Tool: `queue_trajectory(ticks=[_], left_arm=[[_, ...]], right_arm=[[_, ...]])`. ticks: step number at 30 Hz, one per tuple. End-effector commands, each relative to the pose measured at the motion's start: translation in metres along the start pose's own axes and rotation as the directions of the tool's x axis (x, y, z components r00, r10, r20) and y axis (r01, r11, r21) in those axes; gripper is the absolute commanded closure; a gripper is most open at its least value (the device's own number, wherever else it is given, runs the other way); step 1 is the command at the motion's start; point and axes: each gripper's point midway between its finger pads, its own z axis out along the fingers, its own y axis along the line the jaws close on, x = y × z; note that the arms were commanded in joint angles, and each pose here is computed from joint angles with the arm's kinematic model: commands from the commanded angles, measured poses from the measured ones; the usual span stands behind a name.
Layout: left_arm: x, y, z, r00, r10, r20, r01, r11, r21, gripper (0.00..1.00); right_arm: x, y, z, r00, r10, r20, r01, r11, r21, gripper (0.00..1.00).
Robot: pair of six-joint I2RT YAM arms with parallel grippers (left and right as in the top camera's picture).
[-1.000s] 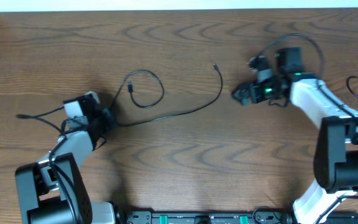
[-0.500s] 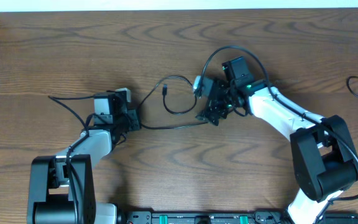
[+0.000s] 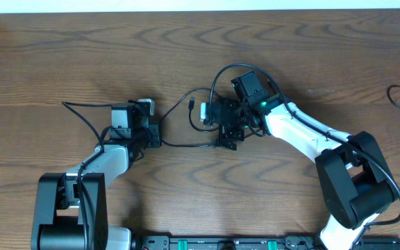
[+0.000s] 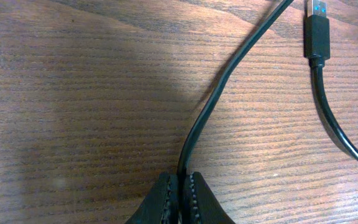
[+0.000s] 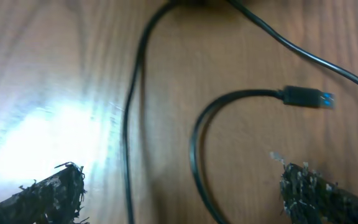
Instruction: Untangle cables
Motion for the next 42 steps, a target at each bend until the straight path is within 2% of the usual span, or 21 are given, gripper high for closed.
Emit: queue_trajectory(ticks=[1, 6, 11, 24, 26, 38, 42], left_arm=[[0.036, 0.005, 0.009, 0.995, -0.001, -0.102, -0.001, 1.0, -0.014, 0.92], [0.035, 0.005, 0.009, 0.995, 0.0, -0.099, -0.001, 1.0, -0.013, 0.92], [0.035, 0.005, 0.009, 0.995, 0.001, -0.095, -0.002, 1.0, -0.013, 0.92], [0.035, 0.005, 0.009, 0.995, 0.0, -0.096, -0.002, 1.0, -0.013, 0.91], [0.035, 0.005, 0.009, 0.995, 0.0, -0.096, -0.002, 1.0, -0.013, 0.86], [0.035, 0.005, 0.009, 0.995, 0.0, -0.096, -0.002, 1.0, -0.013, 0.83], [0.035, 0.005, 0.009, 0.995, 0.001, -0.096, -0.002, 1.0, -0.013, 0.83]], right_arm=[[-0.011, 0.015, -0.002, 0.998, -0.016, 0.058, 0.02, 0.998, -0.065, 0.01], [-0.01, 0.031, -0.004, 0.998, 0.016, 0.065, -0.007, 0.991, -0.134, 0.01], [0.0, 0.045, -0.004, 0.998, -0.046, 0.035, 0.051, 0.982, -0.181, 0.01], [0.022, 0.019, 0.006, 0.989, -0.13, -0.076, 0.126, 0.991, -0.053, 0.01], [0.026, 0.017, 0.01, 0.988, -0.128, -0.085, 0.124, 0.991, -0.052, 0.01], [0.054, 0.018, 0.044, 0.988, -0.104, -0.111, 0.094, 0.991, -0.094, 0.02], [0.062, 0.009, 0.052, 0.985, -0.115, -0.132, 0.107, 0.992, -0.065, 0.01]])
